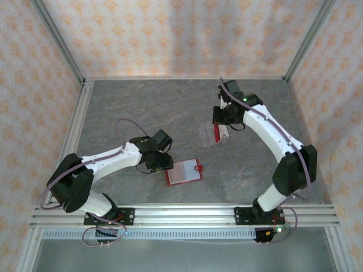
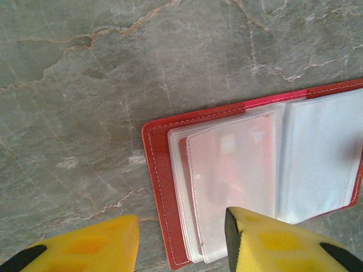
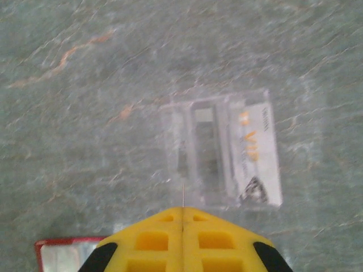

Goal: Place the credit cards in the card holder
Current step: Pick up the credit card from the storage box, then insert the credit card into the card slot.

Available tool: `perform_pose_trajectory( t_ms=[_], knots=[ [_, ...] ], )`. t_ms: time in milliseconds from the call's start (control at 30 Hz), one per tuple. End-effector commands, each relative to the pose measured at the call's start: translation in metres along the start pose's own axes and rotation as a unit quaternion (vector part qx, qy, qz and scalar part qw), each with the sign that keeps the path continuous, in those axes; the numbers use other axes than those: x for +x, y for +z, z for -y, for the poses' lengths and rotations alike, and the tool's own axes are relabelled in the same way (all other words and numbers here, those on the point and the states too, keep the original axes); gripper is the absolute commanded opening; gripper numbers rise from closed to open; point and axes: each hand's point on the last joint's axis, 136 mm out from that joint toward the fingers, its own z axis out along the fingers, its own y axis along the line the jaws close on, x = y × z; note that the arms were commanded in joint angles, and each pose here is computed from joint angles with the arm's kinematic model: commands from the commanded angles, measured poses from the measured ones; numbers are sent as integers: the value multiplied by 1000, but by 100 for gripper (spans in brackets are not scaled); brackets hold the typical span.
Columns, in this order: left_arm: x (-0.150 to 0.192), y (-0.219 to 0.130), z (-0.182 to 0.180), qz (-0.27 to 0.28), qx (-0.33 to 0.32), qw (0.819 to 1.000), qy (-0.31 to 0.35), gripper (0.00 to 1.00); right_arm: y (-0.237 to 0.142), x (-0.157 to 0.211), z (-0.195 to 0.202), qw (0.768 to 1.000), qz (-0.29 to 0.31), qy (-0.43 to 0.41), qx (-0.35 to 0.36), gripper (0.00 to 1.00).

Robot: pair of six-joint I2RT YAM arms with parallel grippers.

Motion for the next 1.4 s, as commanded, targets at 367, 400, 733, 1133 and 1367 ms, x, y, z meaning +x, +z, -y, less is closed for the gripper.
perform_pose_trajectory(
  t_ms=[367,400,733,1133,1367],
  knots=[
    [10,4,-13,-11,-20,1000,11,45,20,108,-101,996,-46,-20,-80,0],
    [10,4,-12,-13,-21,1000,12,45,24,114,-106,995,-51,-22,-80,0],
    [9,8,-8,-21,-22,999,22,45,55,127,-124,994,-62,-29,-82,0],
    [9,9,-10,-19,-22,999,17,45,78,137,-123,994,-77,-52,-58,0],
    [10,9,-11,-20,-24,999,17,45,86,141,-120,994,-81,-54,-51,0]
  ],
)
